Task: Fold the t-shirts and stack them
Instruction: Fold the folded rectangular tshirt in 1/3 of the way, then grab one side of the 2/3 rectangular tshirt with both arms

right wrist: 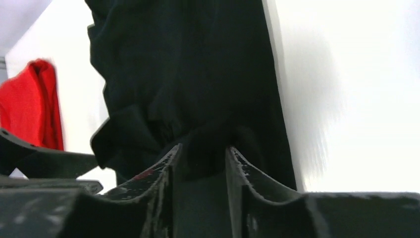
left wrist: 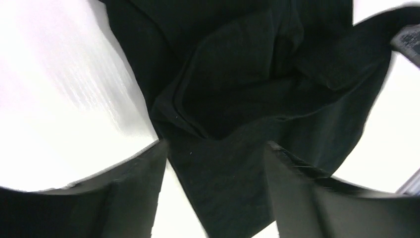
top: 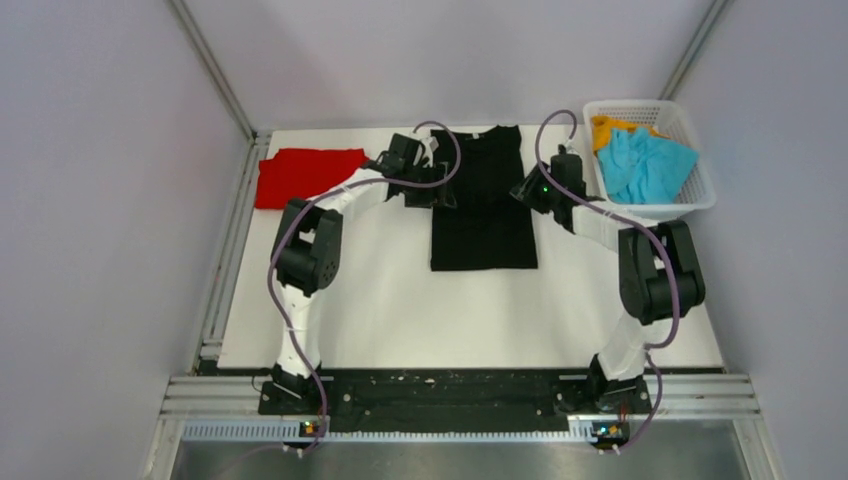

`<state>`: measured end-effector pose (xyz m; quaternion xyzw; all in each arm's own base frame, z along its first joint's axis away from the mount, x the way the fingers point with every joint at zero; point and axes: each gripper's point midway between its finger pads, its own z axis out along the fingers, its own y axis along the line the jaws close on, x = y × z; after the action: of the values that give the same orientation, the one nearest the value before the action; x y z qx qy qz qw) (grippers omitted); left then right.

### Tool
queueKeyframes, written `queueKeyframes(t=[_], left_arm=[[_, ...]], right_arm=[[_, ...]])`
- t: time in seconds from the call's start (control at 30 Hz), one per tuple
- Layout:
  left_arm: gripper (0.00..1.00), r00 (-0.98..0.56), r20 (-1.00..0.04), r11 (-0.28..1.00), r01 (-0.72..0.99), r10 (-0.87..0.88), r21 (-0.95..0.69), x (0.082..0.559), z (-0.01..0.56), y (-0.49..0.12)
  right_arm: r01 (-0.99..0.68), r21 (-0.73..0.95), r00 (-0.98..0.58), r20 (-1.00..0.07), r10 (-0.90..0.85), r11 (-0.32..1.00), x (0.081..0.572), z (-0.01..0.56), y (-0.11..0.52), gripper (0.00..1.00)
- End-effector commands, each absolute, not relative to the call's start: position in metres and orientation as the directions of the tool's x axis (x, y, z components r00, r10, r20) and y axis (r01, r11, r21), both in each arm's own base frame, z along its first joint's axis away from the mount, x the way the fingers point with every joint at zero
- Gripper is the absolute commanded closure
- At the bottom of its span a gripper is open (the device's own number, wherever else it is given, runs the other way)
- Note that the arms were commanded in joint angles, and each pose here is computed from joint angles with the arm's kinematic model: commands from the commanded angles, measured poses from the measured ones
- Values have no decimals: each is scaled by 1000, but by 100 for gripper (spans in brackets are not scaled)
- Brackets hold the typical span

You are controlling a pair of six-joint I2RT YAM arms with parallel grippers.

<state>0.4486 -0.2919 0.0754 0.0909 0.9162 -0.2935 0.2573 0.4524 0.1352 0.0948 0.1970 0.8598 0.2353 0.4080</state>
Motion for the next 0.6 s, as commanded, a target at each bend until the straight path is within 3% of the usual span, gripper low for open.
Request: queueKeyframes(t=[0.0,0.03,0.2,0.57], left_arm=[[7,-809,-587,805,332,-25,-492,477,119,-283],[2,-807,-590,806,327,-34,-493,475,125,-281],[1,-791,-606,816,299,-78,-495,446,138,-265],[1,-867,-471,791,174,-159,-586,325,95,-259]], right_arm=[[68,603,-567,-632,528,795,487,127,140,46],[73,591,-574,-634,518,803,488,127,139,37],[96,565,-608,-618,498,819,459,118,133,13],[150,501,-672,-581,460,852,341,83,107,10]])
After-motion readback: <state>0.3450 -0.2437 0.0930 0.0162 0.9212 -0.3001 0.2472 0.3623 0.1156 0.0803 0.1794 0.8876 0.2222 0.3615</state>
